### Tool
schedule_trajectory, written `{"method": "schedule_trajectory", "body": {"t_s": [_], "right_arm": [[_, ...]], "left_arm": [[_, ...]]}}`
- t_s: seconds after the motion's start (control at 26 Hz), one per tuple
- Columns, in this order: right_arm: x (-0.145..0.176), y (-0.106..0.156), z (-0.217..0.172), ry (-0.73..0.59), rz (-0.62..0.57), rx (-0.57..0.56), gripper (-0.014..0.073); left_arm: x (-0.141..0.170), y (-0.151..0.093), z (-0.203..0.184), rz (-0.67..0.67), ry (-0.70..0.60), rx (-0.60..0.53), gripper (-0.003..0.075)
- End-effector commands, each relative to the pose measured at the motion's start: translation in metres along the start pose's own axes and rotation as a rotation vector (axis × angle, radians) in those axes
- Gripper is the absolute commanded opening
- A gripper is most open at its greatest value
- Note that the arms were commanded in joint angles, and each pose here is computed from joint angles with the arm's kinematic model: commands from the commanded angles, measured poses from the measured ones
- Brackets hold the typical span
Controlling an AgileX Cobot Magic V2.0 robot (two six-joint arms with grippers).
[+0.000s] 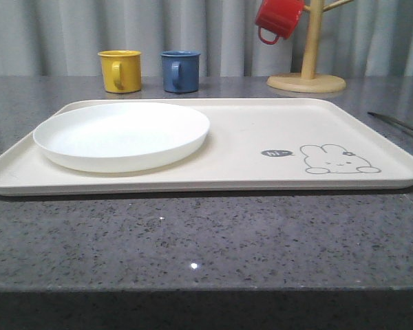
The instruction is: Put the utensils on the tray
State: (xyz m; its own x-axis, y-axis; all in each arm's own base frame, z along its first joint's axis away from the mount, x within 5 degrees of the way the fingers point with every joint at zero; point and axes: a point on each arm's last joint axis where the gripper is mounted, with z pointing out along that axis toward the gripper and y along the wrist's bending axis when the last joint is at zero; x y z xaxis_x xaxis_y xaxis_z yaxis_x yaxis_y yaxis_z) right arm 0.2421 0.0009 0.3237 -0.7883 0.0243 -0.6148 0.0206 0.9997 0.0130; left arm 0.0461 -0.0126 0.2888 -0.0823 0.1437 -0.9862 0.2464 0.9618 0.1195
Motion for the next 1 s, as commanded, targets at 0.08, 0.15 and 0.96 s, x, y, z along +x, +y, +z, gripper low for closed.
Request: {"method": "schedule_trajectory", "body": {"t_s": [0.08,0.15,0.96], "right_arm": [[-0.042,0.013,0.03,0.043,-0.058,-0.017,0.0453],[-0.05,0.016,0.047,0.084,-0.058,-0.021,0.0453],[-0.06,0.02,0.121,0.239,-0.051,-0.025,0.0197]], "left_arm": [[-0.016,0.002,-0.002,-0.019,-0.102,-0.016,-0.0018],[-0.016,0.002,-0.002,-0.019,-0.102,-0.016,-0.0018],[-0.016,0.002,-0.002,-0.019,-0.102,-0.016,-0.0018]]}}
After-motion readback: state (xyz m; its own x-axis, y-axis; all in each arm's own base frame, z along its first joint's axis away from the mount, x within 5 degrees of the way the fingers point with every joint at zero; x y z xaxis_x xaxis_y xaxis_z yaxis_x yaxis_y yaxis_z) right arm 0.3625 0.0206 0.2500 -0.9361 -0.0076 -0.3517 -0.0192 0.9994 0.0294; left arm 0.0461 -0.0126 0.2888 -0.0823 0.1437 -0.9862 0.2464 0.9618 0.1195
